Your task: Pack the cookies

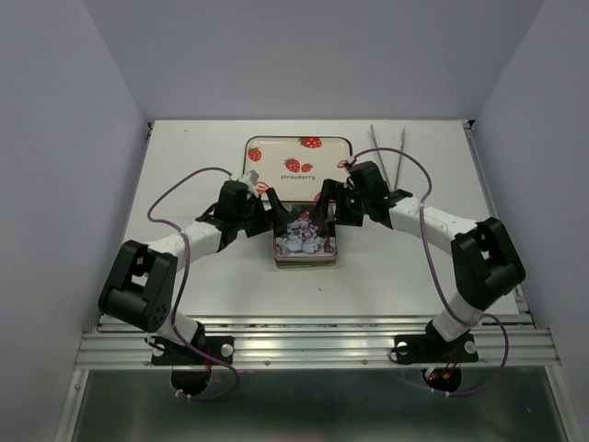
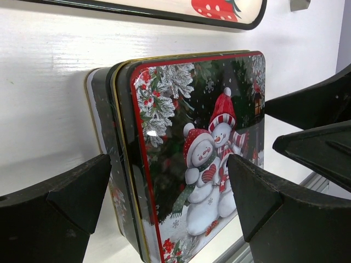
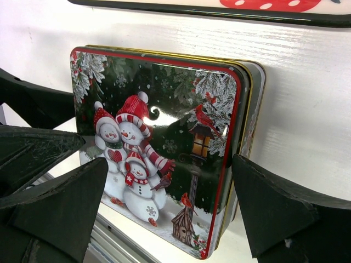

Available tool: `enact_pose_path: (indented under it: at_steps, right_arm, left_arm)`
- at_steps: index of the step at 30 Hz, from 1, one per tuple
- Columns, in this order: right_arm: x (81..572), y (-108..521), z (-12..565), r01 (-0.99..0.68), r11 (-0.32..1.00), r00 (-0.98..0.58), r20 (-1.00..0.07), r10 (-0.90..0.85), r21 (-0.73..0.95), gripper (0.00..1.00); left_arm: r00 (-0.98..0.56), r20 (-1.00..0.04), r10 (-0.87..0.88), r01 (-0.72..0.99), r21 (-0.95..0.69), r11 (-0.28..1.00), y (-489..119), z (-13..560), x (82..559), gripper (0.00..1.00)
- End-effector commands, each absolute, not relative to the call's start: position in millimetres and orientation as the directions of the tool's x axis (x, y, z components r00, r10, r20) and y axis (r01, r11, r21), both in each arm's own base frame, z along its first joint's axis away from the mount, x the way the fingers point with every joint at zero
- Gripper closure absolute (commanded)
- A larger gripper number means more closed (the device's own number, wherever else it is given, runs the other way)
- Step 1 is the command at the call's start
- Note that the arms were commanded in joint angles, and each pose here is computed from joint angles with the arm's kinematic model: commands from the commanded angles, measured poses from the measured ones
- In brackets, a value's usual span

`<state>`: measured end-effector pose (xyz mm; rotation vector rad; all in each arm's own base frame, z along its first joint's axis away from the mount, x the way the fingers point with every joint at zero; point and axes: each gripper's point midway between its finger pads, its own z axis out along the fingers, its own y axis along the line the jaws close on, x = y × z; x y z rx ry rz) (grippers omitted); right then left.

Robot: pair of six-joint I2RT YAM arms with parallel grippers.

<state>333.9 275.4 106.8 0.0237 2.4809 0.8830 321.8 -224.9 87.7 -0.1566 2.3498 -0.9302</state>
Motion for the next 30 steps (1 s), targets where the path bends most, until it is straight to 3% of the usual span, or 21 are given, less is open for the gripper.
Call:
enact_pose_path:
  at_steps: [1,18,22,23,24,27,28,30]
  right_arm:
    - [342.7,285.6,135.3,-0.209,0.764,-0.842,-0.510,0.177,0.611,0.00]
    - [354.5,257.8,158.4,-0.188,0.845,-0.765,-0.614,0.194,0.501,0.00]
    - [358.3,253.6,173.6,-0.194,0.850,-0.732,-0.649,0.207,0.490,0.00]
    - [359.3,252.7,175.9,-0.190,0.851,-0.728,-0.652,0.213,0.489,0.00]
    - [362.1,252.3,180.0,-0.187,0.853,-0.719,-0.660,0.220,0.488,0.01]
    - [368.7,252.6,185.0,-0.178,0.856,-0.706,-0.669,0.232,0.485,0.30]
    - [370.5,254.2,186.7,-0.182,0.854,-0.705,-0.671,0.232,0.487,0.37]
    - [373.6,258.5,190.0,-0.191,0.849,-0.708,-0.668,0.230,0.493,0.60]
  left_arm:
    - [-0.791,-0.519,-0.323,0.132,-0.661,0.739,-226.0,96.6,322.3,0.02]
    - [-0.700,-0.619,-0.356,0.108,-0.585,0.804,-206.4,144.2,324.8,0.01]
    - [-0.673,-0.666,-0.322,0.193,-0.578,0.793,-232.4,178.8,319.1,0.01]
    - [-0.676,-0.670,-0.307,0.214,-0.577,0.788,-238.2,181.4,316.3,0.03]
    - [-0.677,-0.672,-0.299,0.227,-0.578,0.784,-243.0,183.7,314.5,0.12]
    - [-0.689,-0.664,-0.289,0.232,-0.581,0.780,-247.6,180.3,310.8,0.31]
    - [-0.694,-0.660,-0.289,0.225,-0.580,0.783,-246.9,177.4,310.1,0.44]
    - [-0.703,-0.650,-0.288,0.213,-0.579,0.787,-246.2,170.1,307.7,0.55]
